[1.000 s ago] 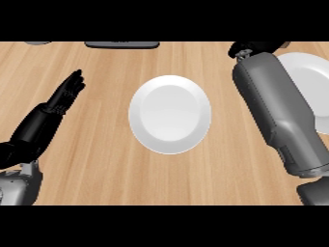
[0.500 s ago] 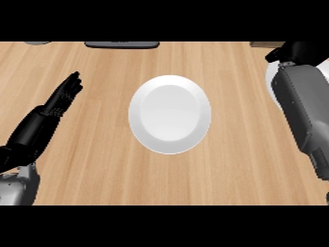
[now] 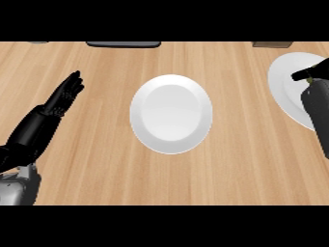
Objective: Pick the lemon from the plate and place it in the plate
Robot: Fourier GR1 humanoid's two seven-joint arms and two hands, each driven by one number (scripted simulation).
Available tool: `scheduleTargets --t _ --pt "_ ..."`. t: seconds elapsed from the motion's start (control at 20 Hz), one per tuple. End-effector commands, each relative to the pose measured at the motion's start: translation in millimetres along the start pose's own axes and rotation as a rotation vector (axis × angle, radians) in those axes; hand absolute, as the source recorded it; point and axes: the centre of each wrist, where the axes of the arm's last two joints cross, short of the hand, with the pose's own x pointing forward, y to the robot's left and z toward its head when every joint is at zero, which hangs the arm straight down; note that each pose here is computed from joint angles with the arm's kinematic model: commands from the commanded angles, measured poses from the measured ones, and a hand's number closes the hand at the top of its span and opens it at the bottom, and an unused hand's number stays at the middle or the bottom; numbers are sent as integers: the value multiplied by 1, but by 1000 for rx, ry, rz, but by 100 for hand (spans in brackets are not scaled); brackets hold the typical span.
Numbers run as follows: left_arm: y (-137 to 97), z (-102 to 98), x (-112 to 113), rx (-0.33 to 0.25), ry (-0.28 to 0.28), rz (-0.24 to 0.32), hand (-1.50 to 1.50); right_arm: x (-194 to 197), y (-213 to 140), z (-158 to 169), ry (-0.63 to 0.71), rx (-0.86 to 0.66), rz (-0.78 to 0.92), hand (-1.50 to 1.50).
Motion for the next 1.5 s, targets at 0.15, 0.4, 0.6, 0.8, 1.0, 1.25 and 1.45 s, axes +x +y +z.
scheduleTargets --t 0.15,0.4,0.6,0.8,1.0,1.25,1.45 --pt "4 -3 -9 1 3 -7 0 -52 33 -20 61 53 -55 -150" --pt "-5 -1 -2 -15 10 -5 0 -47 25 -23 -40 -29 -155 -150" --pt "-4 -6 2 -1 2 -4 0 -53 34 -17 -121 -91 -242 -150" --pt "-14 -4 -12 -6 26 16 0 -35 24 -8 -179 -120 -429 -150" --pt "0 9 -24 28 40 1 0 -13 10 6 -136 -58 -688 -150" --pt "8 3 -13 48 31 -2 0 -21 -12 -4 -111 -30 -953 -150" --pt "8 22 -14 39 46 -11 0 -66 4 7 -172 -9 -1029 -150"
